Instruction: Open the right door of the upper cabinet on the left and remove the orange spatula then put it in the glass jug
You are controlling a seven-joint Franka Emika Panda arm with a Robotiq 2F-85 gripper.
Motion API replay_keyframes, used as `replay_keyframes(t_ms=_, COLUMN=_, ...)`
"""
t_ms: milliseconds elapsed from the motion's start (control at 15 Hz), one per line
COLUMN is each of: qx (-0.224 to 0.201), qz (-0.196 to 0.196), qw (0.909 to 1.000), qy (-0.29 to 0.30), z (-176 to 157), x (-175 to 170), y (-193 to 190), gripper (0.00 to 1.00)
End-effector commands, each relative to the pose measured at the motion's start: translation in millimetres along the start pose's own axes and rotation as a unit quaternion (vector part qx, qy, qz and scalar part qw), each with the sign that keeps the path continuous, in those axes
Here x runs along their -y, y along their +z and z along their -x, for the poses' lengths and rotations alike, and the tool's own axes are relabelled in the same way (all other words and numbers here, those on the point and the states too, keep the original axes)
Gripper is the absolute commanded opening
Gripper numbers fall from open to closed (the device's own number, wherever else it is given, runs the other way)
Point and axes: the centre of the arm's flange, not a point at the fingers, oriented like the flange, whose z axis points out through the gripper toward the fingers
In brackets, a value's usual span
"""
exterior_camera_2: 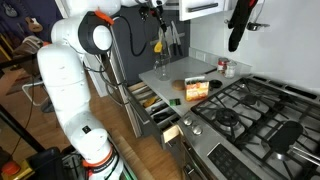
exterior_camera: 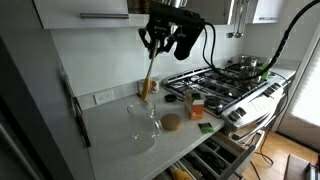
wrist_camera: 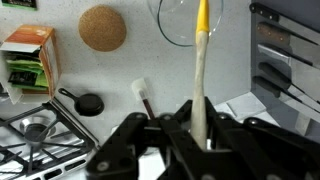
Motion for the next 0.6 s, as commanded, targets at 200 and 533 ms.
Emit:
replay_keyframes(t_ms=200, qx=-0.038, qz=0.027, qw=0.9987, qy=-0.022, z=-1, x=15, y=11, gripper=0.03)
replay_keyframes(t_ms=533, qx=-0.058, qz=0.03, qw=0.9975, qy=-0.027, z=1, x=24, y=21, gripper=0.03)
